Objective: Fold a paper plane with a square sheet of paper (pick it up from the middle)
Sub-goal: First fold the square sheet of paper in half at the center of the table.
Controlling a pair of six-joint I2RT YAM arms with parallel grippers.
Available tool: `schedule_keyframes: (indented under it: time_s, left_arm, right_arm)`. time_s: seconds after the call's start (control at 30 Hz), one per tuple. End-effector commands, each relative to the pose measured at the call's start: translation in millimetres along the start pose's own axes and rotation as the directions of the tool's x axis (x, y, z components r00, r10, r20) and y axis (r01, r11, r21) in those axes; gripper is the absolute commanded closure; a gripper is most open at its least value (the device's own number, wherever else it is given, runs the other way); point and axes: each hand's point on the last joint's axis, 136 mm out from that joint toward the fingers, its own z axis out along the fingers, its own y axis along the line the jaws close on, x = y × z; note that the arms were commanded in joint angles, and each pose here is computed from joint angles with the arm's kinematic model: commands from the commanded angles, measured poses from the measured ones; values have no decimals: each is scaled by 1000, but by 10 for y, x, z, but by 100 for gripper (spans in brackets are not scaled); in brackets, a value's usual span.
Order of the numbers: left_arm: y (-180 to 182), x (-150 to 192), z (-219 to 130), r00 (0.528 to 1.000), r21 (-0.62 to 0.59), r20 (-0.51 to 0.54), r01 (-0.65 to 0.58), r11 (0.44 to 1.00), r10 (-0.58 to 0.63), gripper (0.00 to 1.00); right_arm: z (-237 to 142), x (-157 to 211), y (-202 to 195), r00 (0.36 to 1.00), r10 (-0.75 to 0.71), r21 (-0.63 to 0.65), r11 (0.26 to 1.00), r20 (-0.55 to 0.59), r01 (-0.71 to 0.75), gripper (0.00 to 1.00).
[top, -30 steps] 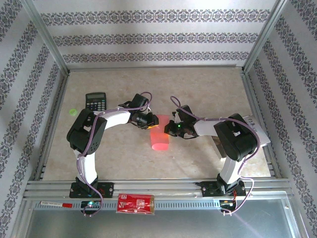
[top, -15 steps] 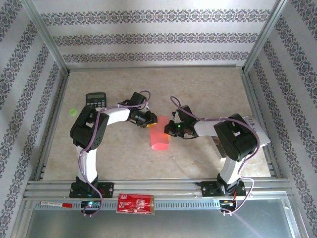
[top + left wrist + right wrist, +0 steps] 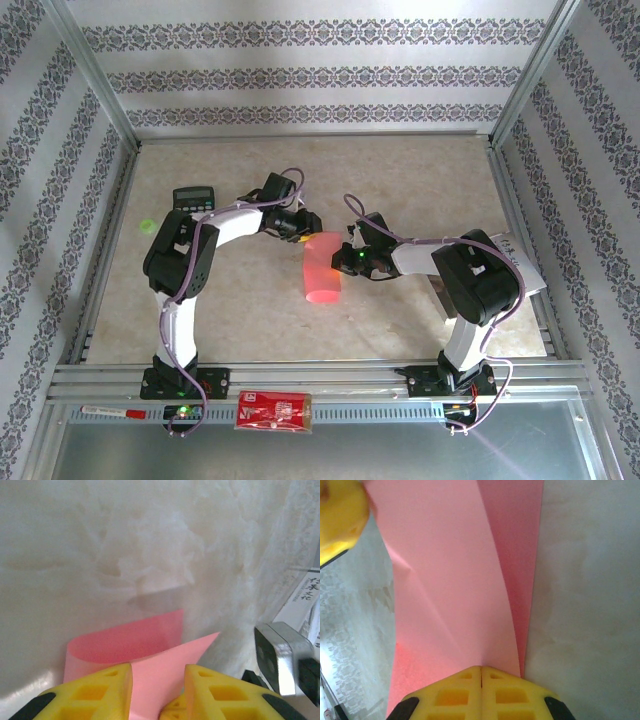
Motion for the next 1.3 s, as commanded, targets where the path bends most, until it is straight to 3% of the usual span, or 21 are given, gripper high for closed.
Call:
schedule_keyframes:
  time_s: [0.0,0.23,0.47,0.63,0.83,1.07,1.27]
  left_arm:
    - [301,-9,96,1000,-64,-16,25,998,-26,68]
    - [514,-125,57,998,-77,13,56,995,-55,67]
    - [275,-179,-144,998,-5,42,40,999,-40,63]
    - [-55,136,-343,999,59,42,14,998,-16,62]
    - [-98,729,-176,994,100,-82,78,992,-70,69]
    - [215,1037,-53,984,-3,-144,104,995,-104,73]
    - [452,1080,-113,983,-75,-149,92,993,-103,72]
  right_arm:
    - [67,482,-750,988,118,267,960,-100,-87,100]
    - [60,504,-772,987,124,271,958,-100,-93,100]
    - [50,505,-773,987,127,272,957,-95,-97,100]
    - [49,499,-771,988,126,273,957,-93,-96,100]
    - [50,494,-772,988,125,275,957,-93,-95,100]
    - [39,489,-769,989,117,278,957,-93,-87,100]
    - [35,504,-788,989,117,282,955,-94,-86,100]
